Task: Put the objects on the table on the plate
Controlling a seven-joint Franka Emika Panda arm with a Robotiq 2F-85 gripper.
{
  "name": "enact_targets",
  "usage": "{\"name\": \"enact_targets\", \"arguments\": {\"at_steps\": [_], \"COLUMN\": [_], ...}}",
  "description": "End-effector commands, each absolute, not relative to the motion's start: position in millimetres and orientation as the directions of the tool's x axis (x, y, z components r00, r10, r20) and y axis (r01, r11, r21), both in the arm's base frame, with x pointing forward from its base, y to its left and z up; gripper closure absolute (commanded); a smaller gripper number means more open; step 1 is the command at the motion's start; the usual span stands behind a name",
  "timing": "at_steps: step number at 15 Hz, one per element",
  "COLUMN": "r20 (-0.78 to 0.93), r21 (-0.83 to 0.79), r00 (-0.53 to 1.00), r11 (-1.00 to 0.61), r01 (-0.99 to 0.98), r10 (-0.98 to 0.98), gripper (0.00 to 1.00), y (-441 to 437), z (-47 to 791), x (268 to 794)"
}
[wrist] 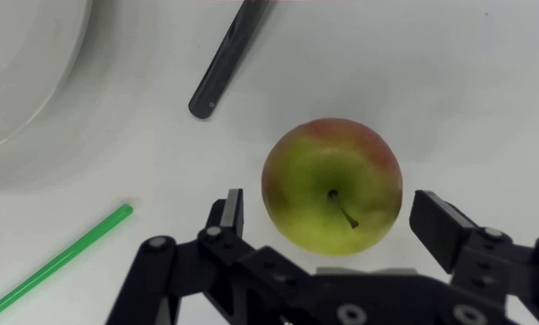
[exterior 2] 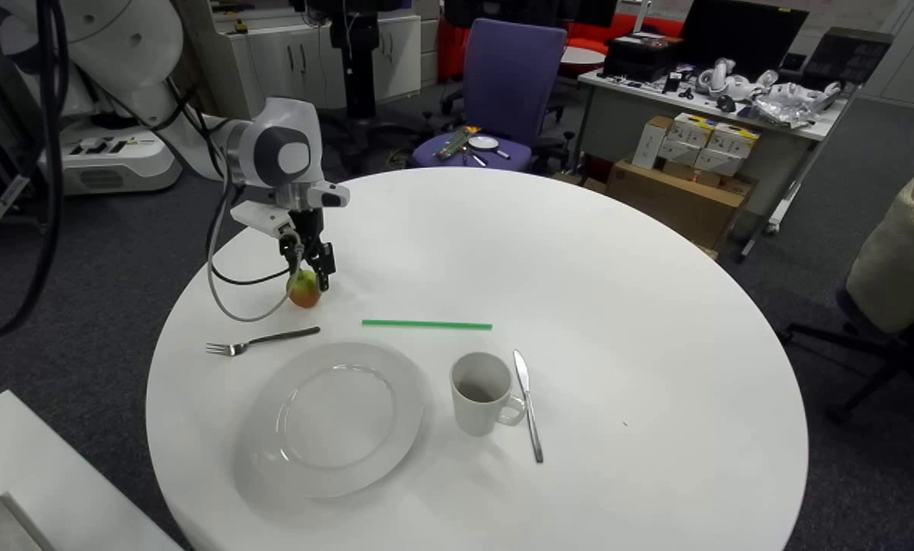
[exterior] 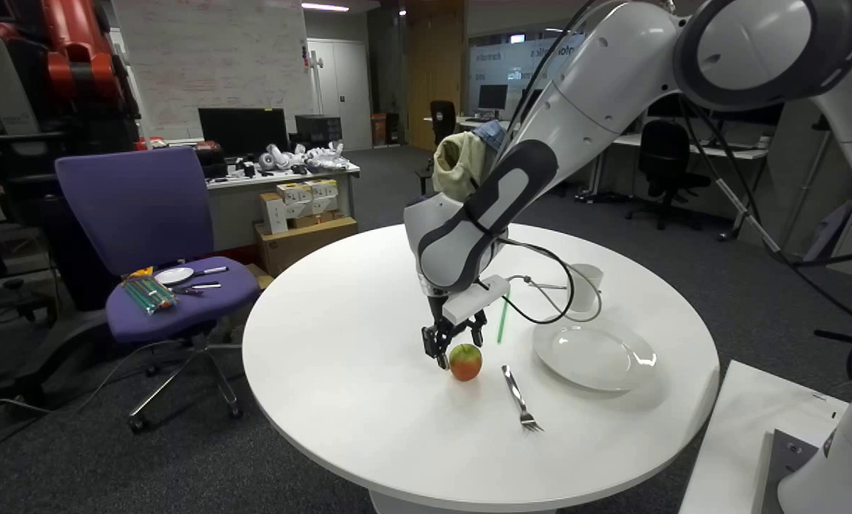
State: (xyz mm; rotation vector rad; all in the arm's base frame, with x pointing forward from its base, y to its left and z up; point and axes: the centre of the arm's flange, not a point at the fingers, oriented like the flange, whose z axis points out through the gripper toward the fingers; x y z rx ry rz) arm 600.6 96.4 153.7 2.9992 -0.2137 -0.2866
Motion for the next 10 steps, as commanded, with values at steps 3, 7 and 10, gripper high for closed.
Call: {"name": "enact_targets", "arguments": {"at_steps": [3,7,10], "r20": [-0.195,-0.202,-0.201], "r21": [0.139,0.142,0.141], "r00": [0.966,0.965,0.966], "r11": [-0.980,-0.980,-0.981], "r01": [-0.141,-0.137,-0.136], "r10": [-0.167,-0.164,-0.163], "gripper": [0.00,0.00,0.00], "y": [96.4,97.1,97.7], "z": [150.0,145.5,147.2], "x": [601.8,598.6,597.3]}}
